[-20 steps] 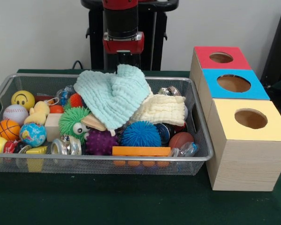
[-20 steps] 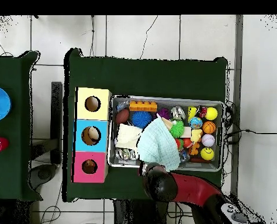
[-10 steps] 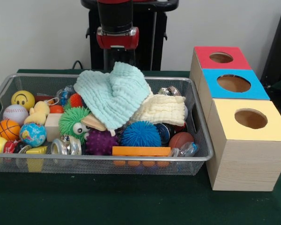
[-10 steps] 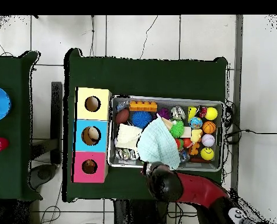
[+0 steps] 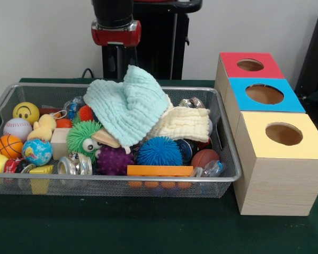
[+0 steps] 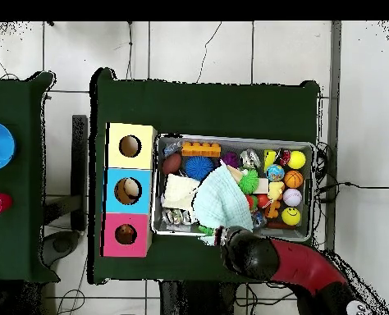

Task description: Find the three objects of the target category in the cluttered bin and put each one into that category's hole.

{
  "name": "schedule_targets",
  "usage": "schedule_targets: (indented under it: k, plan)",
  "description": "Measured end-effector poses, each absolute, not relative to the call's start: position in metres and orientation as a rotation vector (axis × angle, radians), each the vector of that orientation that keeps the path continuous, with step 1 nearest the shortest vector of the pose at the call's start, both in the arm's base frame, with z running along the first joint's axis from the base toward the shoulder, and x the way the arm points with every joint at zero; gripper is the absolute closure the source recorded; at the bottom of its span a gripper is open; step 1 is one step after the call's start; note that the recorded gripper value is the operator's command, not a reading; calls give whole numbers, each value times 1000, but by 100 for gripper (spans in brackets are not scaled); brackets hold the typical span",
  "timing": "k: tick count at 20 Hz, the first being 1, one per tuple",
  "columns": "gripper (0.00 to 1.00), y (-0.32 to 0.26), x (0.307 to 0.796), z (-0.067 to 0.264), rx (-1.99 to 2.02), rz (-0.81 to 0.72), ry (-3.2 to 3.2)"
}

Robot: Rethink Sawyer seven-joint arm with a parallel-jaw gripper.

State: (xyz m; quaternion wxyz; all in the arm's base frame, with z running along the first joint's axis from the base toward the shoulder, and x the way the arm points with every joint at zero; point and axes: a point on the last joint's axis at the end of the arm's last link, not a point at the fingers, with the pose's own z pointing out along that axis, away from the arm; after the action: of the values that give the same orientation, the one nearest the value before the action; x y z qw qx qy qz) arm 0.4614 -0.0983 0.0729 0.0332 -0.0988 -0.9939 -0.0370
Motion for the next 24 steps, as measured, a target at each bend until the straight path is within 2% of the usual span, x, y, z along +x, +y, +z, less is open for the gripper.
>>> schedule_targets:
  k: [24]
  plan:
    - [0,-132,508,52,-193,-155,-3172]
